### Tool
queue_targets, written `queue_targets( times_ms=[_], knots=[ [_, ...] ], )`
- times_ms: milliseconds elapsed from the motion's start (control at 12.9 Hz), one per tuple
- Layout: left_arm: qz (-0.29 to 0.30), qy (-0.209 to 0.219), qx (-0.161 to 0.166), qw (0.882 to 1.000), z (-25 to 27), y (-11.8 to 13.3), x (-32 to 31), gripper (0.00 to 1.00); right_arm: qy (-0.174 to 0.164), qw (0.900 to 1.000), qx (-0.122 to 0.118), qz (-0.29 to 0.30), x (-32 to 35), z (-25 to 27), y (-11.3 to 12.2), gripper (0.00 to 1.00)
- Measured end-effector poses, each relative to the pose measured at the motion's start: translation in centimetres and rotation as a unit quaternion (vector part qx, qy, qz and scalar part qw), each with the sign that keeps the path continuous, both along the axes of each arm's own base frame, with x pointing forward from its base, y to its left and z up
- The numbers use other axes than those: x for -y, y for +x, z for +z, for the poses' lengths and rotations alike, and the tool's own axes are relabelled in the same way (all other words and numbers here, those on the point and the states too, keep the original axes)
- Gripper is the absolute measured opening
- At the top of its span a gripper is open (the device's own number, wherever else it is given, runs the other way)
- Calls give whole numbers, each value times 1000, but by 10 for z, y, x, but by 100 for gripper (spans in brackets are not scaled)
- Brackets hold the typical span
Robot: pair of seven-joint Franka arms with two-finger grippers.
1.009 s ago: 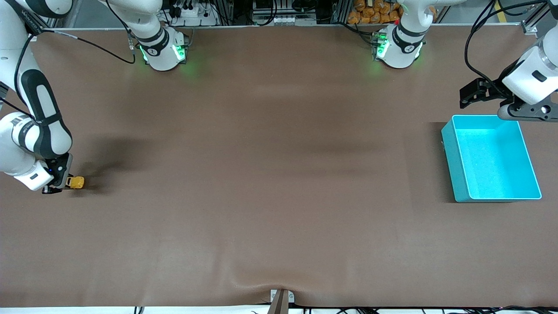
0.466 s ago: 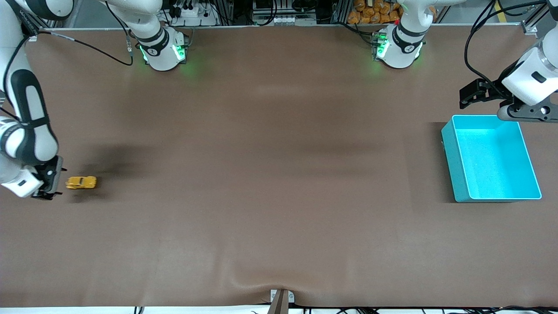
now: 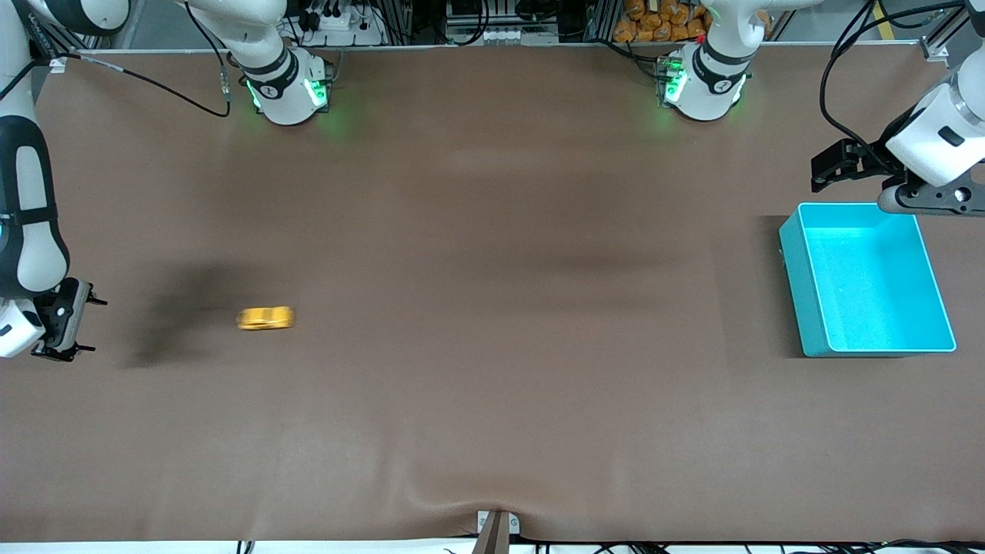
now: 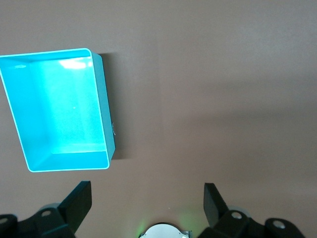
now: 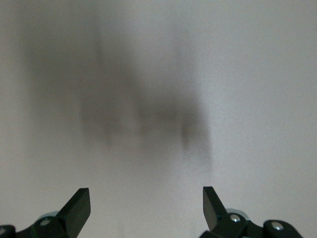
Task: Wind and store yellow beetle car
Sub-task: 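Open the right gripper and release the car to roll forward, then reach the left gripper to the car while the right gripper withdraws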
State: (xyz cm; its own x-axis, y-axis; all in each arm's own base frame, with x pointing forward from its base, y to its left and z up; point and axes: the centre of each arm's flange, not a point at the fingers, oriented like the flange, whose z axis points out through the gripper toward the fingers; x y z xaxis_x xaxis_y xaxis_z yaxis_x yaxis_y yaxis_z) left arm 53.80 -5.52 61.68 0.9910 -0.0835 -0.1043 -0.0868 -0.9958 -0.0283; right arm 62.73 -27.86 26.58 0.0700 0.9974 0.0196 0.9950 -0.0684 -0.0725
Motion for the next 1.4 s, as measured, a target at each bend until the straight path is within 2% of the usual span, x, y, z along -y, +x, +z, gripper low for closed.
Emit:
queue_targets(
  times_ms=[776,1165,1398],
  knots=[
    [0,0,-1,1000,-1,1,0,100,4,1000,-5,-13,7,-7,-4,100],
    [0,0,-2,1000,-2,1,0,100,10,997,-16,-73,-1,0,1,100],
    [0,0,-2,1000,-2,1,0,100,15,991,-36,-127,-23,37,21,100]
  ],
)
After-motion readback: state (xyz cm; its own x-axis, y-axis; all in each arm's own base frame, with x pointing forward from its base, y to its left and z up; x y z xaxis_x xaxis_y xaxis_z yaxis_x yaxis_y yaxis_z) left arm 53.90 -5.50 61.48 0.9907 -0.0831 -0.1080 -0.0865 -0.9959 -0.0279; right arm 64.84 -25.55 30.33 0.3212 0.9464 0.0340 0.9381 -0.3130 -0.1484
